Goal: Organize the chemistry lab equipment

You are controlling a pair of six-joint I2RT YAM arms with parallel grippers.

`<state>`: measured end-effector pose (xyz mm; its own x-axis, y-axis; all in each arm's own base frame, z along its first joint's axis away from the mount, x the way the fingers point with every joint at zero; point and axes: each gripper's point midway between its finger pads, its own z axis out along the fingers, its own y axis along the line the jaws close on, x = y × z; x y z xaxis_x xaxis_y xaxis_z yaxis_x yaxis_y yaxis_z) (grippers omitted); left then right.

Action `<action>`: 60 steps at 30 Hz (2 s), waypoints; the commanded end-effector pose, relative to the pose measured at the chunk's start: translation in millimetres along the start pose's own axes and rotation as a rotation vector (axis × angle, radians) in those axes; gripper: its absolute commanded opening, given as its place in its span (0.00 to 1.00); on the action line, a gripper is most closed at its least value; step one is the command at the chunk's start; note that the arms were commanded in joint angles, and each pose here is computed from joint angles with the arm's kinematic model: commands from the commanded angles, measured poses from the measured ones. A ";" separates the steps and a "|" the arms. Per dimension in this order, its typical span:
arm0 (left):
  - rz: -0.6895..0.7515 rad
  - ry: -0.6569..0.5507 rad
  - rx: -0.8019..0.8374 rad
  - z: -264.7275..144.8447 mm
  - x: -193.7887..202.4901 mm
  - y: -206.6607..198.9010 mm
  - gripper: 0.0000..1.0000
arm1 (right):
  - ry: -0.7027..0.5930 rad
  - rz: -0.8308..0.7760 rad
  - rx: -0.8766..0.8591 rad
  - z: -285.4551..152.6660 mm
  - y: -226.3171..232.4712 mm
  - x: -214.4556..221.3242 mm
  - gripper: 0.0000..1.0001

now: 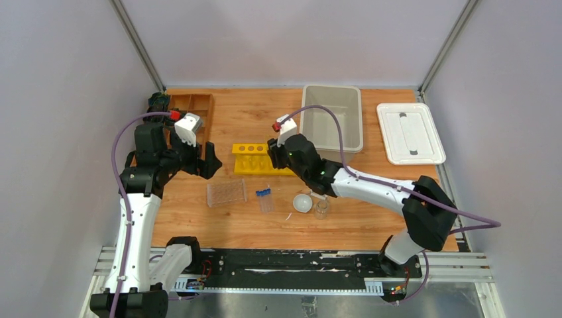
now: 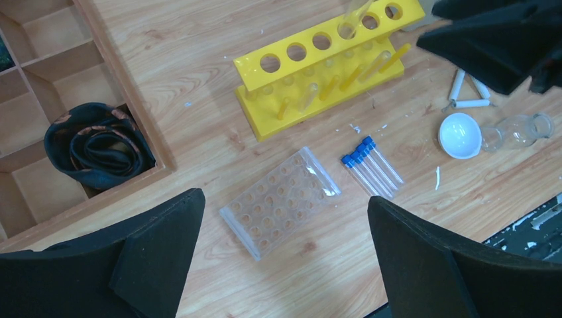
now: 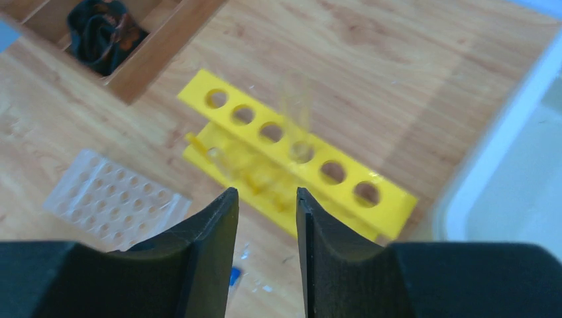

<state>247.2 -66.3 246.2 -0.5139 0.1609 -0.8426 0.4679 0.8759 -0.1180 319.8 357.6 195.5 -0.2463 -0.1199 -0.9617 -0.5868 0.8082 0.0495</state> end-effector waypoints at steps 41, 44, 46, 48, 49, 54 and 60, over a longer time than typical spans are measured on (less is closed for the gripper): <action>0.025 -0.020 -0.007 -19.2 -5.4 -2.4 1.00 | 0.709 0.083 0.127 -17.1 35.7 200.0 0.20; 0.020 -0.034 0.022 -20.0 -10.0 -7.9 1.00 | 0.647 0.098 0.124 -21.4 32.9 173.8 0.08; 0.015 -0.045 0.041 -21.2 -13.2 -12.2 1.00 | 0.577 0.113 0.110 -24.2 33.9 145.8 0.01; 0.011 -0.055 0.065 -22.4 -15.3 -17.4 1.00 | 0.497 0.137 0.075 -26.0 39.5 110.1 0.00; 0.009 -0.059 0.076 -22.8 -15.7 -19.6 1.00 | 0.453 0.152 0.048 -26.7 44.4 90.1 0.00; 0.017 -0.086 0.130 -27.6 -17.0 -32.6 0.98 | 0.205 0.245 -0.125 -31.9 81.9 -9.7 0.00; 0.002 -0.121 0.289 -34.6 -17.1 -63.6 0.92 | -0.016 0.394 -0.297 -29.2 127.7 -90.8 0.00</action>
<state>217.3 -89.9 274.0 -0.4516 0.1317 -0.8824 0.5867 0.7890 -0.1825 252.7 419.8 250.6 -0.5074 0.0336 -0.8611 -0.5919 0.7127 0.3766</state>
